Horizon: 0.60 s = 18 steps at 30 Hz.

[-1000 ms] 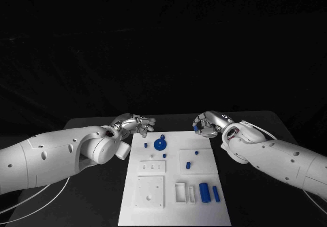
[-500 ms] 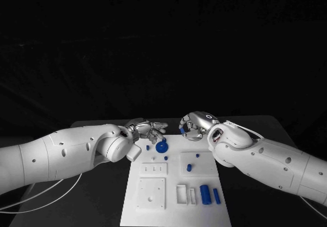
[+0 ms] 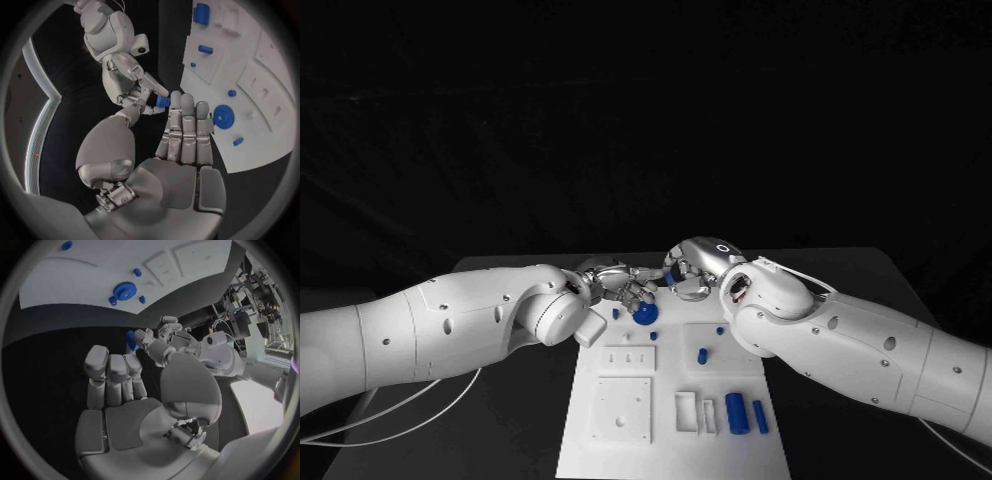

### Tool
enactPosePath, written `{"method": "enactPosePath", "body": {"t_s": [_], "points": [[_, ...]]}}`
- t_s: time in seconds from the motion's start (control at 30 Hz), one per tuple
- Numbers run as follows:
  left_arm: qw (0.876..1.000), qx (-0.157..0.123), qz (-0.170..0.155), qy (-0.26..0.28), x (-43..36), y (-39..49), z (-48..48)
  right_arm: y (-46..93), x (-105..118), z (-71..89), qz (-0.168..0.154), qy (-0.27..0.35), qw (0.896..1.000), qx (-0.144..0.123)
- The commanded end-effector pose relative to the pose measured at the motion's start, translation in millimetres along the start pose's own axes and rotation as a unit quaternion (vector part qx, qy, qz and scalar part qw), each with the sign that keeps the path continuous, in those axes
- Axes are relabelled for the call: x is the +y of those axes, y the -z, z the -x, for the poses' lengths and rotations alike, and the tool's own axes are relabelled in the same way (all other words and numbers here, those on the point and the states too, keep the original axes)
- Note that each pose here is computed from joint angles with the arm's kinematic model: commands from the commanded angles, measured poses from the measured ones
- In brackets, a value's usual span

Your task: Assemble the parts on the task board

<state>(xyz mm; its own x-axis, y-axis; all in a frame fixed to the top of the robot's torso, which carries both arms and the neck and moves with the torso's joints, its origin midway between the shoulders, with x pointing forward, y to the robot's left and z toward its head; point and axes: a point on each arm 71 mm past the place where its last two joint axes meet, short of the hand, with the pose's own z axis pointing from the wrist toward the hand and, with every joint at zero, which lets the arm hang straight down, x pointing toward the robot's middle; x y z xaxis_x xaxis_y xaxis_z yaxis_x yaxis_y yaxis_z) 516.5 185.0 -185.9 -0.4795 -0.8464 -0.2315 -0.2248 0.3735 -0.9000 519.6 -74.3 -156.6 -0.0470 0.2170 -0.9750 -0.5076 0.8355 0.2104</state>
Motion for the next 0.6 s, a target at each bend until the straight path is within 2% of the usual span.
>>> {"method": "enactPosePath", "body": {"t_s": [0.03, 0.33, 0.6], "points": [[1.000, 0.006, 0.003, -0.010, -0.6, -0.2, -3.0, 0.3, 4, -1.0, 0.002, 0.012, 1.000, 0.005], [1.000, 0.000, 0.002, -0.009, -0.5, 0.2, -1.5, 1.9, 14, -3.7, 0.013, 0.007, 1.000, 0.011], [1.000, 0.009, 0.003, -0.010, -0.8, 0.4, -4.6, 2.0, 21, -5.5, 0.018, 0.004, 1.000, 0.014]]}}
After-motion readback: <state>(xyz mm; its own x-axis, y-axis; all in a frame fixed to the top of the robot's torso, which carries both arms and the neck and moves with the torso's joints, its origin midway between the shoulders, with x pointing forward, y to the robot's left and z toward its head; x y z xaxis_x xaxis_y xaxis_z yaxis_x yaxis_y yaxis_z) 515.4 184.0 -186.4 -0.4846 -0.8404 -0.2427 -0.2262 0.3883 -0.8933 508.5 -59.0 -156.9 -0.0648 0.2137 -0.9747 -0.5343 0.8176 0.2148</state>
